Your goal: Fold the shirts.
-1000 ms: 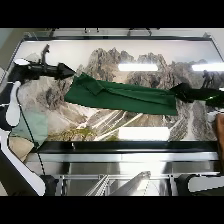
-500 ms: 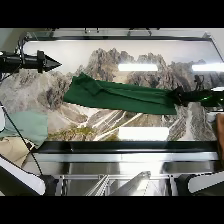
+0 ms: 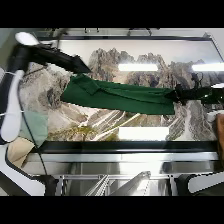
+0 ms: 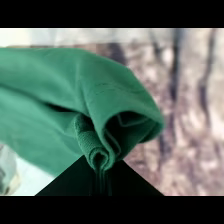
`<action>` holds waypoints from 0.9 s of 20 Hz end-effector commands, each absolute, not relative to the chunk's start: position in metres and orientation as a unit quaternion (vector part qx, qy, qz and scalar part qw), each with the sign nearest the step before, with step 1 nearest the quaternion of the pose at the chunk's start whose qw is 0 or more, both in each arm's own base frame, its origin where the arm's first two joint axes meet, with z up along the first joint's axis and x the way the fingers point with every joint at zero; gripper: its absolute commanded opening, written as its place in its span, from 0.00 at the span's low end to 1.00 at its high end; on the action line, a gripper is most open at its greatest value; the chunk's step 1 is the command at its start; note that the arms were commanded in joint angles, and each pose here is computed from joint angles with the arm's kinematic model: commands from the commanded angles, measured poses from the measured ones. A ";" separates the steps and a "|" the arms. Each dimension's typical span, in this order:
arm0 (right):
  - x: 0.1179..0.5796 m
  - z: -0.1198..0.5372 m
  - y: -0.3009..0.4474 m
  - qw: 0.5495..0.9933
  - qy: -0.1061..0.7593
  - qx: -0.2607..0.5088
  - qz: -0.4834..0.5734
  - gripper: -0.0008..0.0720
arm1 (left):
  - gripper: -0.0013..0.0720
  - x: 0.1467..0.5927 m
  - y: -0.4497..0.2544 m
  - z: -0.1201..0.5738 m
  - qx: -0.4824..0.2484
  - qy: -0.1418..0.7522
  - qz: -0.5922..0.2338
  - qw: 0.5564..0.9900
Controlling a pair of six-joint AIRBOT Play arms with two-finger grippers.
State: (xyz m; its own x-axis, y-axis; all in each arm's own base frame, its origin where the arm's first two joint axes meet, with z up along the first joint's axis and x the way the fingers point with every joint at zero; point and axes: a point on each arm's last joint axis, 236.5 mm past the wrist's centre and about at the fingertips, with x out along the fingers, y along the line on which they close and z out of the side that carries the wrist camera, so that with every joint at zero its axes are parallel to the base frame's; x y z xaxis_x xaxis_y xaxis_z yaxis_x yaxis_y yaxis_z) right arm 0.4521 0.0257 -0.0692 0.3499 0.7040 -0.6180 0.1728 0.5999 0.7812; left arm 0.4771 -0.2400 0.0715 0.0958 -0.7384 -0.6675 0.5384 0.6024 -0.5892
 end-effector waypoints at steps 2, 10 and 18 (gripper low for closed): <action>0.447 -0.042 0.032 0.714 0.533 0.404 0.207 0.03 | 0.02 0.484 -0.324 0.006 0.016 0.502 -0.390 0.772; 0.447 0.042 0.072 0.685 0.468 0.465 0.310 0.03 | 0.03 0.474 -0.348 -0.116 0.007 0.597 -0.343 0.725; 0.444 0.098 0.207 0.684 0.436 0.426 0.401 0.03 | 0.03 0.469 -0.362 -0.044 -0.103 0.577 -0.415 0.696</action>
